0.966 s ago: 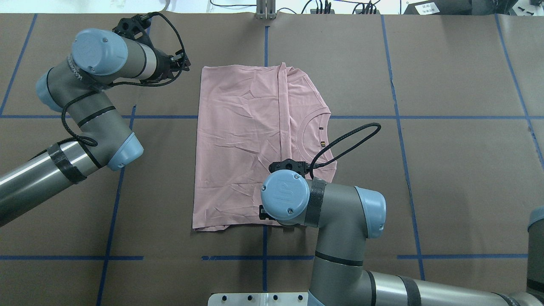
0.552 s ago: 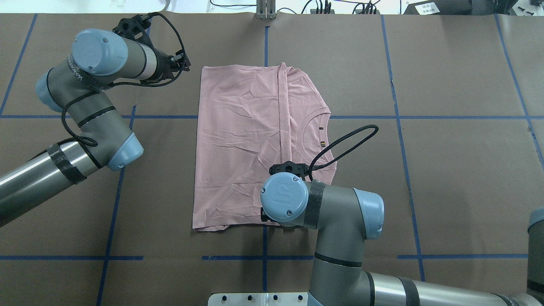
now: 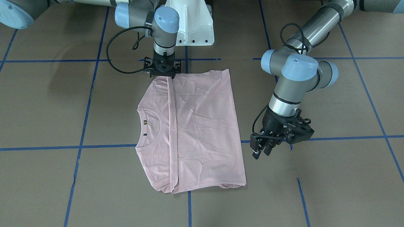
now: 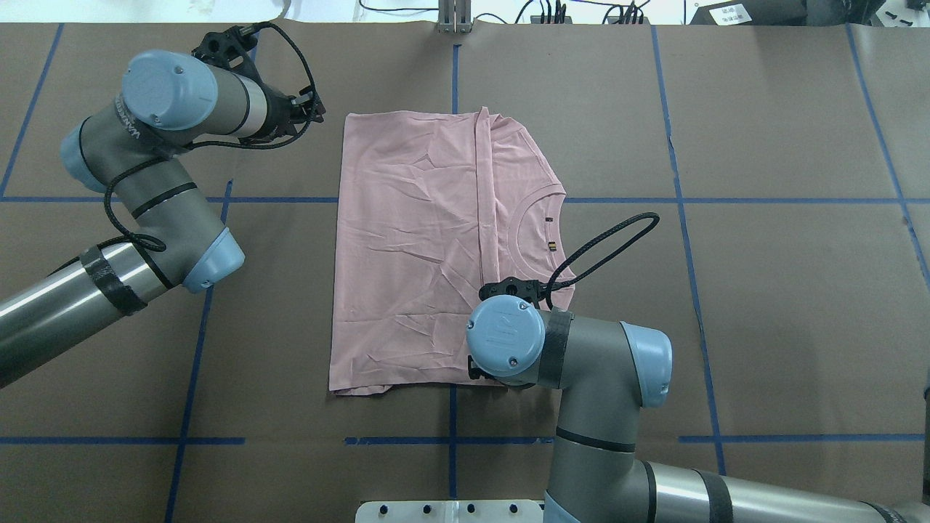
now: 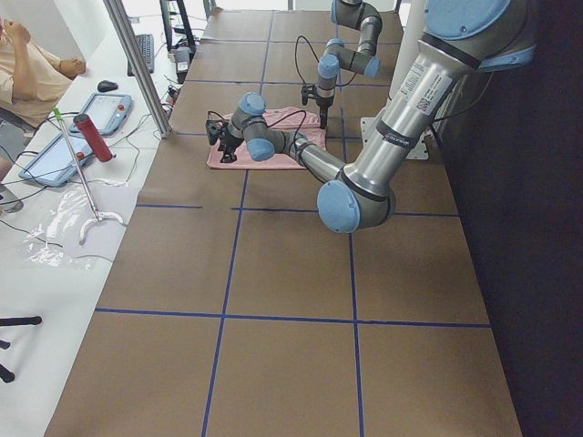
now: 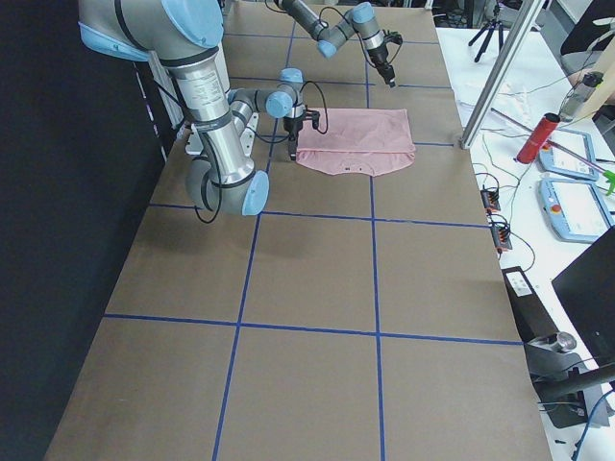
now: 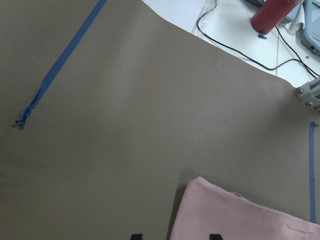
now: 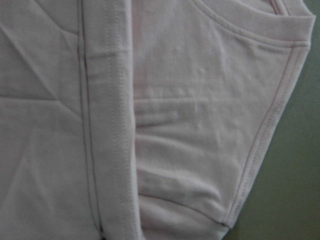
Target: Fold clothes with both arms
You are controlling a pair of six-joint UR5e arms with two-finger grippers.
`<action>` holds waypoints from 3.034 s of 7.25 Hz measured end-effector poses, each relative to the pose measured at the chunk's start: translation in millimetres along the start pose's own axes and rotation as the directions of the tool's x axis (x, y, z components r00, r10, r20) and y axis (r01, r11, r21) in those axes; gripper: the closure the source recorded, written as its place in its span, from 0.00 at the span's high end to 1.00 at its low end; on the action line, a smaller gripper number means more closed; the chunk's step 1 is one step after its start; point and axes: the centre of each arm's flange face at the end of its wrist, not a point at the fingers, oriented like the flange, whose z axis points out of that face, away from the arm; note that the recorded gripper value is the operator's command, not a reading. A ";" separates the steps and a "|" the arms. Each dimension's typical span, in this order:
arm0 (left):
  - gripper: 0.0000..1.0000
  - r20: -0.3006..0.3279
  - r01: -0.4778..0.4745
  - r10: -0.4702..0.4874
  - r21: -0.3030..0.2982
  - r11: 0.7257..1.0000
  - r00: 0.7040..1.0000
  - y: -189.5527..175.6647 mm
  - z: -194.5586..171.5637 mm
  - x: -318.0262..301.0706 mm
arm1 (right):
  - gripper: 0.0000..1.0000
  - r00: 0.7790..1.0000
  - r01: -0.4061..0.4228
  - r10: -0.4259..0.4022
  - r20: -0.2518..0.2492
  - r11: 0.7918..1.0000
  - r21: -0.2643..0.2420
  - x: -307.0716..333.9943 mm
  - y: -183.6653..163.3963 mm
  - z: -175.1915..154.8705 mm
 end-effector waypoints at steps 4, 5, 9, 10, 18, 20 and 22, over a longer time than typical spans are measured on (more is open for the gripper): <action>0.55 -0.005 0.000 0.000 0.002 1.000 1.000 -0.7 -1.5 3.3 | 1.00 0.997 0.076 -0.076 -0.021 0.997 0.017 77.9 -12.0 -0.5; 0.55 -0.007 -0.001 0.001 0.003 1.000 1.000 -0.7 -2.2 4.3 | 1.00 0.996 0.090 -0.090 -0.021 0.996 0.024 85.1 -12.6 -2.6; 0.55 -0.007 0.000 0.000 0.002 1.000 1.000 -0.7 -2.8 3.1 | 1.00 0.998 0.052 -0.056 0.042 0.994 0.092 34.5 -67.1 -35.4; 0.55 -0.007 0.000 0.000 0.002 1.000 1.000 -0.9 -2.9 2.8 | 1.00 0.997 0.044 -0.050 0.059 0.994 0.102 20.1 -77.5 -32.1; 0.54 -0.027 -0.003 0.003 0.003 1.000 1.000 -0.1 -12.4 8.2 | 1.00 0.996 0.080 -0.083 0.036 0.995 0.067 54.5 -109.6 5.4; 0.54 -0.032 -0.004 0.004 0.003 1.000 0.999 0.1 -14.5 9.3 | 1.00 0.995 0.088 -0.090 0.044 0.995 0.050 76.6 -119.4 2.4; 0.55 -0.046 -0.006 0.005 -0.011 1.000 0.999 0.7 -21.0 12.8 | 1.00 0.995 0.074 -0.077 0.060 0.995 0.061 68.7 -125.9 -8.0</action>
